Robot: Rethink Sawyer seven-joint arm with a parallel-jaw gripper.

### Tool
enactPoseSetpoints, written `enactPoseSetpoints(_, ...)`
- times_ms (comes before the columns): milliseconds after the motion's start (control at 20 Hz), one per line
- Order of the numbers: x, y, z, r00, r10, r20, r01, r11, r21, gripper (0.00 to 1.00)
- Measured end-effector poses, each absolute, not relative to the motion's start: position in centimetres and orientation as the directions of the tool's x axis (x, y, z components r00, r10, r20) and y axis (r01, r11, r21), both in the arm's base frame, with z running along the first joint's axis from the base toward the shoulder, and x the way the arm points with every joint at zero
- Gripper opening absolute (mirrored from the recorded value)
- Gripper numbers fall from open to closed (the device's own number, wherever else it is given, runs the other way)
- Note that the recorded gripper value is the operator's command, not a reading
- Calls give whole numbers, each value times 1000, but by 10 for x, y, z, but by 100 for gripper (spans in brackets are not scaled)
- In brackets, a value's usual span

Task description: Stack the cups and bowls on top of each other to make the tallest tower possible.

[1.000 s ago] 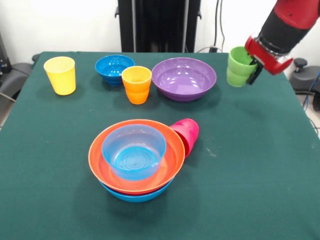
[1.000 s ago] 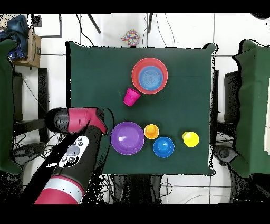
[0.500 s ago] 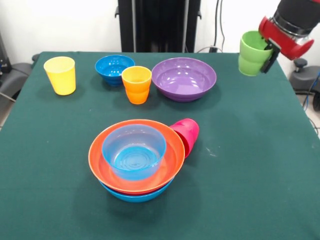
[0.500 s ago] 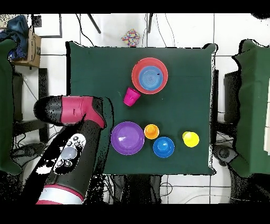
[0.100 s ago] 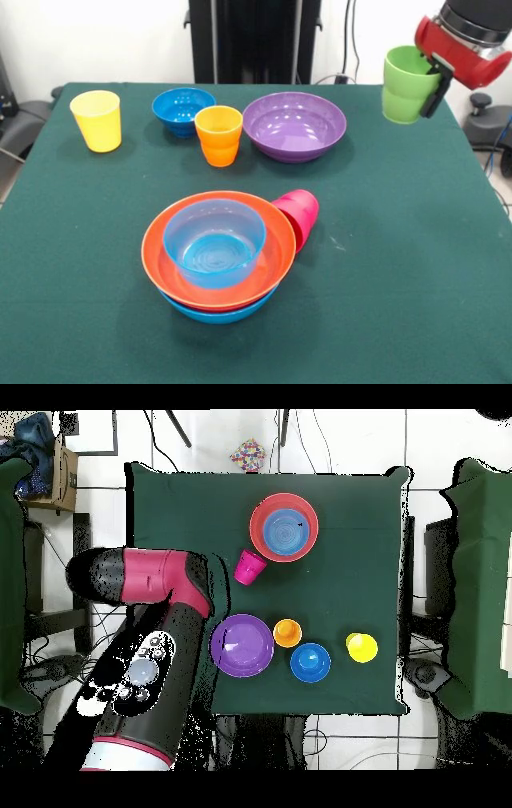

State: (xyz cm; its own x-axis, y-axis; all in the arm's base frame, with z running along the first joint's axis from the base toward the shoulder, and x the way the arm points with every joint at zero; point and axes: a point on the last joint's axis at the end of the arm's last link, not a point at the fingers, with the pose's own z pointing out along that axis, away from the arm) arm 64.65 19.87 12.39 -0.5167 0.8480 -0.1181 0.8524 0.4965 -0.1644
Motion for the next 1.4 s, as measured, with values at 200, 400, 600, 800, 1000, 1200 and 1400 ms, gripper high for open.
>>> enactPoseSetpoints(200, 656, 174, 131, -478, 870, -118, 875, 460, -151, 0)
enactPoseSetpoints(400, 664, 152, 137, -446, 887, -120, 892, 429, -140, 0)
enactPoseSetpoints(600, 670, 134, 144, -421, 899, -122, 904, 406, -131, 0)
enactPoseSetpoints(800, 673, 124, 148, -406, 906, -123, 912, 392, -122, 0)
enactPoseSetpoints(1000, 675, 119, 152, -397, 909, -123, 916, 385, -115, 0)
enactPoseSetpoints(1200, 677, 114, 151, -391, 913, -119, 919, 378, -115, 0)
enactPoseSetpoints(1400, 679, 106, 149, -380, 918, -111, 923, 368, -115, 0)
